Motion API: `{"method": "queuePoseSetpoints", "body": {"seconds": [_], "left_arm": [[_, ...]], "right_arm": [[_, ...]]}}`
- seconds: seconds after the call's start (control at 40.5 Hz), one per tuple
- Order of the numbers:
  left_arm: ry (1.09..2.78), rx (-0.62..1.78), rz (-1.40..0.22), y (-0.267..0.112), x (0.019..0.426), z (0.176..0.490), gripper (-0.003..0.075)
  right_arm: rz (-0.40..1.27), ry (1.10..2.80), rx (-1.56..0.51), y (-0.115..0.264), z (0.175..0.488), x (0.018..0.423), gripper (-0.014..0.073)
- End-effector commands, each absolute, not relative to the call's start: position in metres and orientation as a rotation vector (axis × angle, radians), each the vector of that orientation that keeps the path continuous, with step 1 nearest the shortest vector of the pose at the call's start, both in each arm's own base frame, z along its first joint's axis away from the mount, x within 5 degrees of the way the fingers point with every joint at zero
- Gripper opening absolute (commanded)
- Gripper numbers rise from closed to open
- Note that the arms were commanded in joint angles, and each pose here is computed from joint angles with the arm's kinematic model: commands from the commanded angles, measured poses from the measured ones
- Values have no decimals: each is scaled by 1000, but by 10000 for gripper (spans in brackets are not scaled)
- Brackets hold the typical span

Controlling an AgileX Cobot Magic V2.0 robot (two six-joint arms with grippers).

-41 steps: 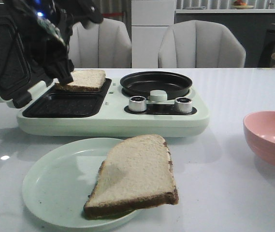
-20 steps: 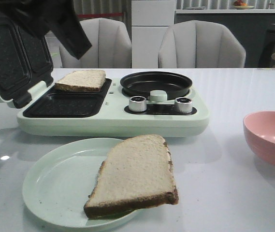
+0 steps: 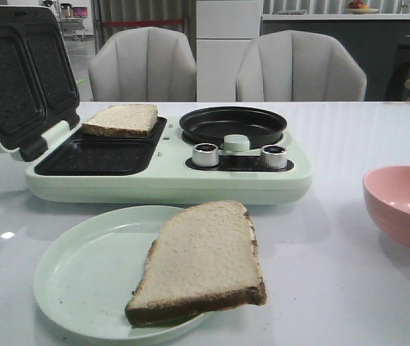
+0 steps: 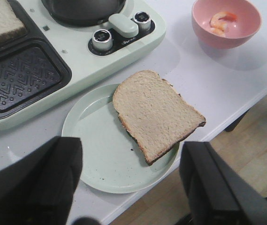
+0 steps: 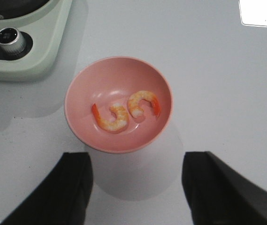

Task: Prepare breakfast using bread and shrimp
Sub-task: 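Open the left gripper and withdraw it upward, then reach the right gripper down and grasp the remaining bread slice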

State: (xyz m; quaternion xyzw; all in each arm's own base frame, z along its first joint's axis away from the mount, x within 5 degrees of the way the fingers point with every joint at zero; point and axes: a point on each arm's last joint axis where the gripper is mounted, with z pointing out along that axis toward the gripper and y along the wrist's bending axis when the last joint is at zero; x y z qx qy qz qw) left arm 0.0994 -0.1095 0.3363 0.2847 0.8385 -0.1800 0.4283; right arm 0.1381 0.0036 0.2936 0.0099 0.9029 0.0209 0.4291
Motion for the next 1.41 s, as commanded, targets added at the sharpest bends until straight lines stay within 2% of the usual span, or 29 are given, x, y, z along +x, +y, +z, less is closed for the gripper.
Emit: {"method": "queuePoseSetpoints", "body": {"seconds": [0.0, 0.419, 0.567, 0.765, 0.937, 1.011, 1.085, 1.258, 1.381], "left_arm": [[1951, 672, -543, -100, 90, 354, 499], [1885, 655, -545, -85, 81, 358, 499], [1885, 655, -545, -85, 81, 358, 499], [1885, 655, -545, -85, 81, 358, 499], [1885, 655, -545, -85, 81, 358, 499], [1885, 655, -545, -85, 81, 358, 499], [1885, 655, -545, -85, 81, 358, 499], [1885, 655, -545, -85, 81, 358, 499], [1885, 655, -545, -85, 81, 358, 499]], "right_arm": [[46, 2144, 22, 3, 310, 144, 526], [89, 2161, 46, 5, 308, 146, 526], [321, 2209, 161, 17, 302, 153, 505], [599, 2339, -19, 49, 287, 164, 429], [788, 2392, -144, 81, 273, 175, 424], [821, 2428, -158, 93, 263, 183, 424], [819, 2453, -176, 103, 253, 190, 439], [809, 2540, -167, 119, 228, 206, 574], [832, 2601, -156, 127, 219, 221, 579]]}}
